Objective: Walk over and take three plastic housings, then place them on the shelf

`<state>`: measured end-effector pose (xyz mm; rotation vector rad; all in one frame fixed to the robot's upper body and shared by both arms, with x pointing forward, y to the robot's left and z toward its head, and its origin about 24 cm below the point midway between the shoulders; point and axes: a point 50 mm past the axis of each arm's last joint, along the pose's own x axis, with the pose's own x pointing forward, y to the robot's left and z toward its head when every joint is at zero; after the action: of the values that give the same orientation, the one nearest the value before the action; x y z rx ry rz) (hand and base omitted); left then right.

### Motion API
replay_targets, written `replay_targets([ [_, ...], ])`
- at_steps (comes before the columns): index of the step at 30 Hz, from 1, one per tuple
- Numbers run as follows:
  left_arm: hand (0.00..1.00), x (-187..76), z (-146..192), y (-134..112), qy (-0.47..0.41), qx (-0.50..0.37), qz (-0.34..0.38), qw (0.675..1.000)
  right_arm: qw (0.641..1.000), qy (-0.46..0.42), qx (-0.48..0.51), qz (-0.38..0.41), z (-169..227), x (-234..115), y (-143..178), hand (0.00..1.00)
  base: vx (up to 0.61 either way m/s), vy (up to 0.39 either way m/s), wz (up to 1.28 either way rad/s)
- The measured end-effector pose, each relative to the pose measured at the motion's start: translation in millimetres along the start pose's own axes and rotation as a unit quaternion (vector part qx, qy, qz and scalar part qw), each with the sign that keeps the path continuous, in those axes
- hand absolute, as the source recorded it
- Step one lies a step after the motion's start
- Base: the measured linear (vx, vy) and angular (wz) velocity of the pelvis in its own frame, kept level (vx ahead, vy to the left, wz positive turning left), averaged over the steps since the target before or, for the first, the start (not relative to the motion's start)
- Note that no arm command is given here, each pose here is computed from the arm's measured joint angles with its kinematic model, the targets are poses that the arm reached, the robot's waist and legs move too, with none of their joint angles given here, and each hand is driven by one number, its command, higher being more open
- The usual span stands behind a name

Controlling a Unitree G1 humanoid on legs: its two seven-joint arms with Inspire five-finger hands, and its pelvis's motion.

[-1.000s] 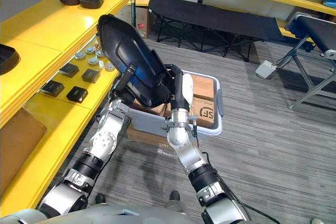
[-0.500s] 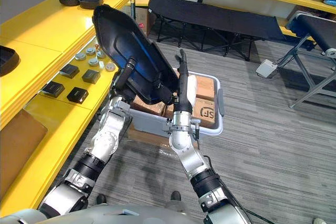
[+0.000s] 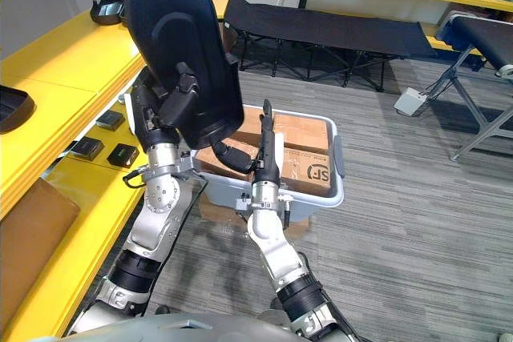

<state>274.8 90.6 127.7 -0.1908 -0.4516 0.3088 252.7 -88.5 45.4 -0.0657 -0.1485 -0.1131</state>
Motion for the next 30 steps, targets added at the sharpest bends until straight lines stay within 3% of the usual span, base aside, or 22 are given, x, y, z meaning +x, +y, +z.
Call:
replay_targets([
  [6,0.00,10,13,42,-0.072,0.098,0.100,0.988,0.994,0.103,-0.012,-0.034,-36,-32,-22,1.00,0.00,0.001,-0.03],
  [13,0.00,-16,-10,63,-0.006,0.135,0.094,0.986,0.989,0.123,0.085,0.019,-40,-44,-21,1.00,0.01,0.010,-0.05],
  [23,0.00,-73,-35,100,0.154,-0.001,0.053,0.987,0.981,0.163,0.106,-0.003,-61,-77,-76,1.00,0.00,0.000,0.00],
  [30,0.00,-63,-10,109,0.095,0.004,0.059,0.994,0.968,0.141,0.189,0.086,-54,-73,-61,1.00,-0.02,-0.001,0.24],
])
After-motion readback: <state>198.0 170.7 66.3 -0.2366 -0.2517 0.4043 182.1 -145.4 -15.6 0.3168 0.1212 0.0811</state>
